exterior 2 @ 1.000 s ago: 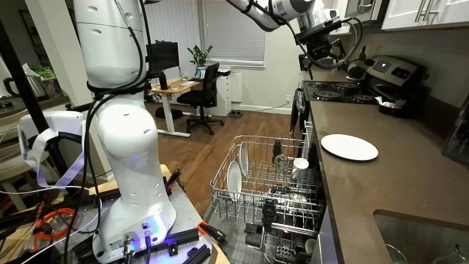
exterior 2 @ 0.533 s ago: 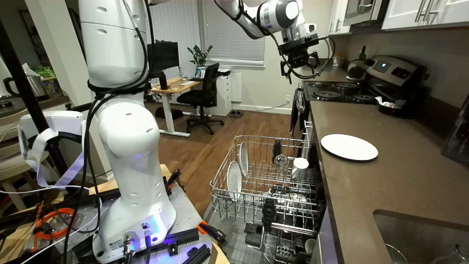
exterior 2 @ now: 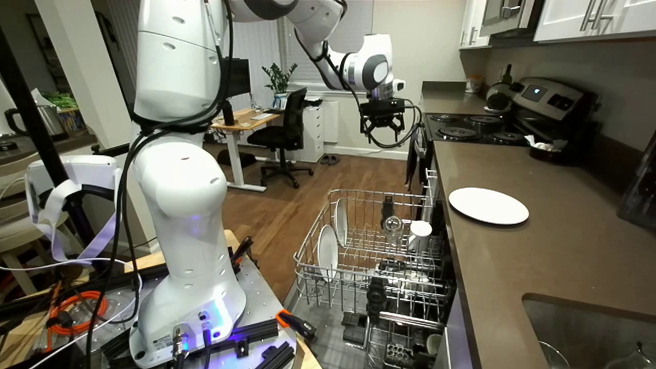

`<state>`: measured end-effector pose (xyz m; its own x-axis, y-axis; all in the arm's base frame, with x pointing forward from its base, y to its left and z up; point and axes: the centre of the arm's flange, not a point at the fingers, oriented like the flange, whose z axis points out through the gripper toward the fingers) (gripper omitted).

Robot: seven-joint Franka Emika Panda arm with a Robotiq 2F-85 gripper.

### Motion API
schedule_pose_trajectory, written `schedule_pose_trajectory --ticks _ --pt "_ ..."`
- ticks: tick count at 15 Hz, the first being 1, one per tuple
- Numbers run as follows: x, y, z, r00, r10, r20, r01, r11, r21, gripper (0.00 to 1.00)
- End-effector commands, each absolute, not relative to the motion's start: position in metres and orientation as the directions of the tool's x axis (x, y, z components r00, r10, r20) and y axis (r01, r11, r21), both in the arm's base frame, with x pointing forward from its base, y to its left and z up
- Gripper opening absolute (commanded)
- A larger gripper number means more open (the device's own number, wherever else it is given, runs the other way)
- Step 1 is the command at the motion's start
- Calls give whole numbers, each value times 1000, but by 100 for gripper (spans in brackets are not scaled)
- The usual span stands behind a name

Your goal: Put the plate on the left side of the dishwasher in line with the plate on the right

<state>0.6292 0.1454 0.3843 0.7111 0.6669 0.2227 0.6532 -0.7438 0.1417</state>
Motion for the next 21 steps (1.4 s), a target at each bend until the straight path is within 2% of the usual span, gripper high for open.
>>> schedule_pose_trajectory --ticks 1,4,11,21 --pt "634 162 335 717 621 317 647 -762 28 100" --pt "633 184 303 732 589 343 639 -768 -45 100" --pt "627 192 292 743 601 295 638 -769 -40 100" --pt "586 256 220 756 642 129 652 -756 -56 100"
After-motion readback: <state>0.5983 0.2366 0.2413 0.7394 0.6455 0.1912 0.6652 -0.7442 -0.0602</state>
